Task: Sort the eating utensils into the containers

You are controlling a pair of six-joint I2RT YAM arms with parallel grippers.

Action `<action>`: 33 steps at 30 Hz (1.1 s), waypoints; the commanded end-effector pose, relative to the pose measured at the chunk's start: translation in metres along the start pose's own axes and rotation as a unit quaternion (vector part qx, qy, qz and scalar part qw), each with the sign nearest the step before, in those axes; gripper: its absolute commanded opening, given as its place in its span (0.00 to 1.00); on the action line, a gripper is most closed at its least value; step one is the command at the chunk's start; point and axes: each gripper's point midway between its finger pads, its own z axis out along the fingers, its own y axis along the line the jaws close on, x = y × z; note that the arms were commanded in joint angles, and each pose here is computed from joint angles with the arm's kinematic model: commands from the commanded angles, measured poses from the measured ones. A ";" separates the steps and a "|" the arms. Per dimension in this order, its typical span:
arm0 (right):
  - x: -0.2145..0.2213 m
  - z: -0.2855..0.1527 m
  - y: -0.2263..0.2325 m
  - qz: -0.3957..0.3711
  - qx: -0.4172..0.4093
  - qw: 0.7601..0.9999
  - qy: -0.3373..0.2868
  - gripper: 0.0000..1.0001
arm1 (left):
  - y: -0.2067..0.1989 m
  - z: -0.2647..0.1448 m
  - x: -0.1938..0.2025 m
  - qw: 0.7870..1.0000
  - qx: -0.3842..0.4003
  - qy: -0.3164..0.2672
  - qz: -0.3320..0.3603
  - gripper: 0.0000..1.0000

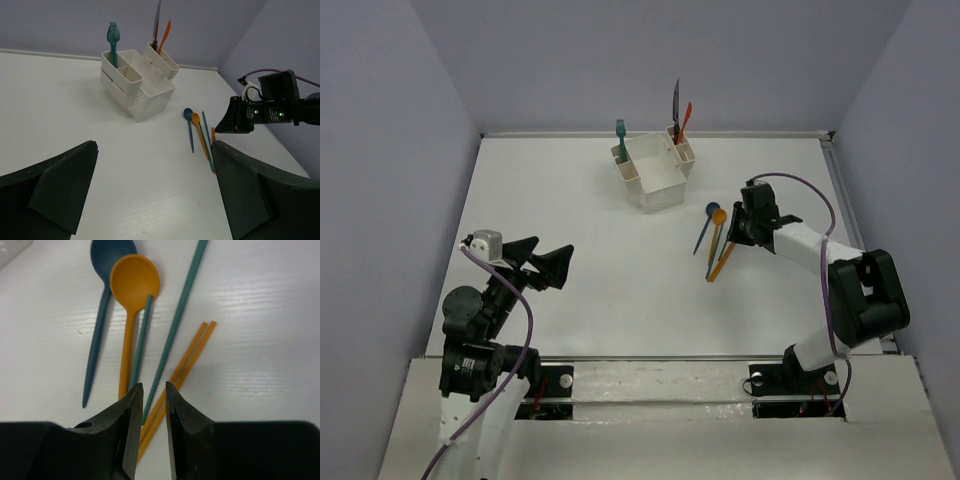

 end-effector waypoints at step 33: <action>-0.012 0.063 0.035 -0.070 0.030 0.997 0.022 0.30 | -0.005 0.002 -0.007 1.000 0.015 -0.017 0.009 0.99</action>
